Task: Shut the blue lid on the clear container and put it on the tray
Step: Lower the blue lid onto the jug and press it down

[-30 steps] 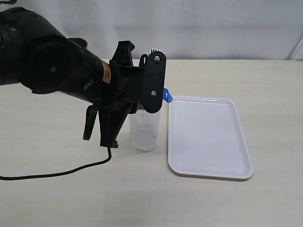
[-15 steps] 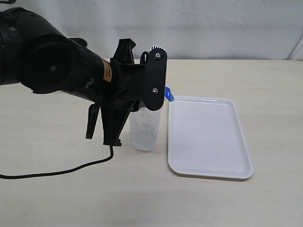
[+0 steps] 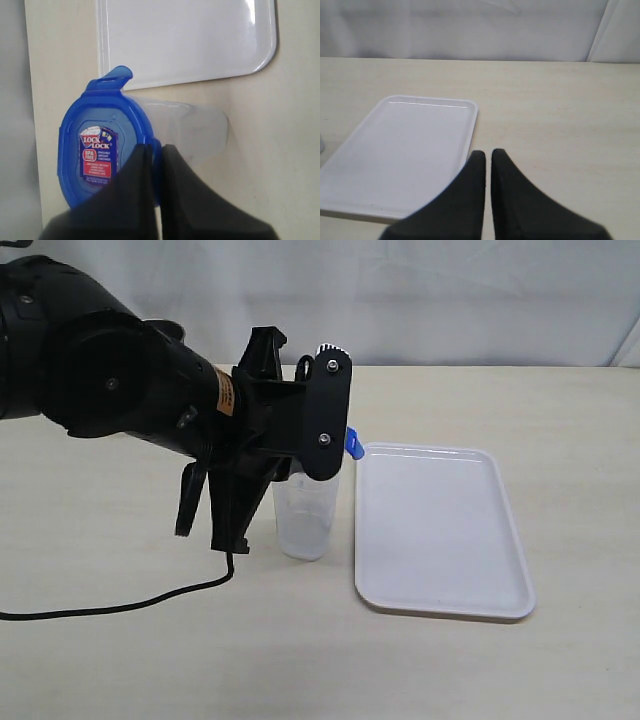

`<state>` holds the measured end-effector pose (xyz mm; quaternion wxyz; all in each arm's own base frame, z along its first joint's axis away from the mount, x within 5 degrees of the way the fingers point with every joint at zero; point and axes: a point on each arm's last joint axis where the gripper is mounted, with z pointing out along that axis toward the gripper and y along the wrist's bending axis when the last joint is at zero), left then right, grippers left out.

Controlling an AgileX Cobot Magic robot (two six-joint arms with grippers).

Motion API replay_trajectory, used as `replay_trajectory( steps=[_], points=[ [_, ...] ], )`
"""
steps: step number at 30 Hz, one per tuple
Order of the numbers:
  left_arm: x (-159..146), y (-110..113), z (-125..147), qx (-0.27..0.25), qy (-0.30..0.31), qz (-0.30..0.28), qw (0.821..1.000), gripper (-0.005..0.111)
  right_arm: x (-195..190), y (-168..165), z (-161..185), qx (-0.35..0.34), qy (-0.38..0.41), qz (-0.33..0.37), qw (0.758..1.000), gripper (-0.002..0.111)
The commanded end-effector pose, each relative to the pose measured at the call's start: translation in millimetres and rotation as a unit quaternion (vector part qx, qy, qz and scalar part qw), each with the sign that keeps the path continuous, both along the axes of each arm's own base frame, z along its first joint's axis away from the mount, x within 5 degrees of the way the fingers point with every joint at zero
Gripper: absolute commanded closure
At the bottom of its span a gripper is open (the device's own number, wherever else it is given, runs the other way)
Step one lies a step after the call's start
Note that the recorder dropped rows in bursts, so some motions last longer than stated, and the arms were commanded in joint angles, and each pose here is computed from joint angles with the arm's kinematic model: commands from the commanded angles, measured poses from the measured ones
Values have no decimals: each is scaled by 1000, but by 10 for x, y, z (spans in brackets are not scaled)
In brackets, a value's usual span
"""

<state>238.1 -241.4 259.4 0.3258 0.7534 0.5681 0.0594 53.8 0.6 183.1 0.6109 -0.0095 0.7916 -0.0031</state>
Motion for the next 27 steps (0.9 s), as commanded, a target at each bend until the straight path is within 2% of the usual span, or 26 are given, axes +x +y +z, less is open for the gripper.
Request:
replay_trajectory(
  steps=[1,16,27],
  points=[
    [-20,6,0,-1,8,1,1000,107,-3,1,-8,4,0,0,1000,104],
    [-35,10,-10,11,9,-16,1000,107,-3,1,-8,4,0,0,1000,104],
    [-20,-6,7,-1,0,-13,1000,107,-3,1,-8,4,0,0,1000,104]
  ],
)
